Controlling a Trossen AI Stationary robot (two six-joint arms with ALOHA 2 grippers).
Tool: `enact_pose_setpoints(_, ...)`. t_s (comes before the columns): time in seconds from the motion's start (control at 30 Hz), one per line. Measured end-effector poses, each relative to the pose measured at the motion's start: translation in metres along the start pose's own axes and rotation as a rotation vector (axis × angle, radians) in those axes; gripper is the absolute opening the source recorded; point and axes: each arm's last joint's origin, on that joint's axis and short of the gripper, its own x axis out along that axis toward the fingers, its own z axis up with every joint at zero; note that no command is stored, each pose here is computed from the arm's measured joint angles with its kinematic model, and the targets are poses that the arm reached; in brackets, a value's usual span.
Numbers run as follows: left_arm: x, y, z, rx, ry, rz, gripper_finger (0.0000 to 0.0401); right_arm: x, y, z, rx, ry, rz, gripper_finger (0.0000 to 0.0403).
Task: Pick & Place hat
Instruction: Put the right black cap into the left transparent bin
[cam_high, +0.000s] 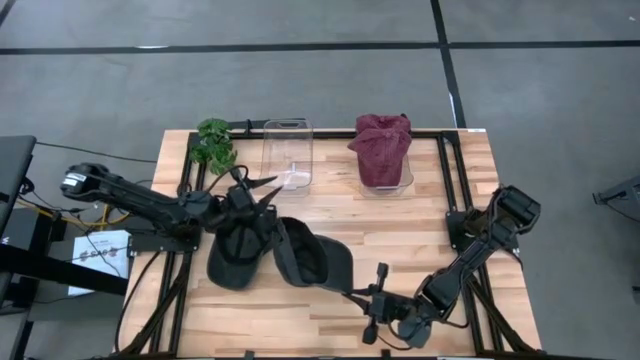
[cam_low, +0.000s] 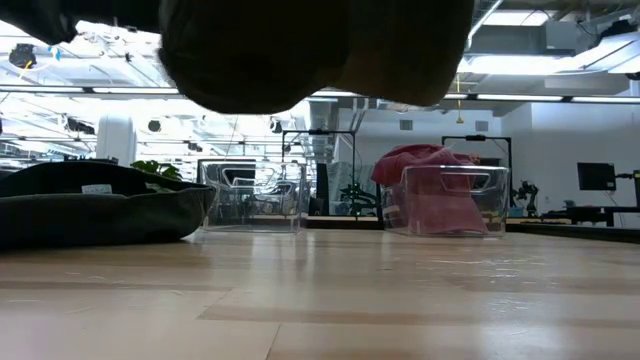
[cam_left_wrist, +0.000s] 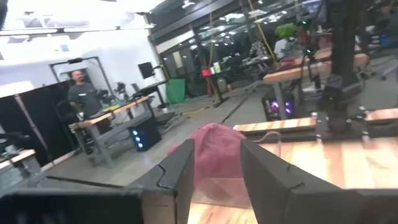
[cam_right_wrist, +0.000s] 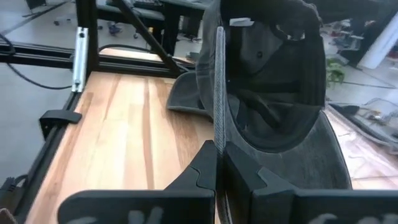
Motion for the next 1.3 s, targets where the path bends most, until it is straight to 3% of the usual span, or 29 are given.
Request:
enact_pose_setpoints(0.27,0.033,-0.024,-0.015,0.095,0.083,0.005,0.0101,0.012,-0.007,0.0,-0.013,0.016,-0.003,0.0001)
enact_pose_setpoints(0.5,0.055,-0.051,-0.013,0.133,0.091,-0.046,0.0087,0.014,-0.008,0.0,-0.025,0.02,-0.018,0.0001)
enact_pose_setpoints(0.7,0.043,-0.076,-0.003,0.109,0.019,-0.222,0.008,0.011,-0.008,-0.001,-0.036,0.013,-0.07,0.0001)
enact_pose_setpoints(1.0,0.02,-0.098,0.005,0.097,-0.003,-0.341,0.007,0.01,-0.009,-0.001,-0.04,0.004,-0.114,0.0001)
enact_pose_setpoints(1.13,0.007,-0.11,0.012,0.107,-0.08,-0.484,0.0063,0.01,-0.008,-0.001,-0.041,0.006,-0.105,0.0001)
enact_pose_setpoints(1.3,0.003,-0.111,0.017,0.158,-0.127,-0.485,0.0052,0.01,-0.008,-0.002,-0.045,0.009,-0.106,0.0001)
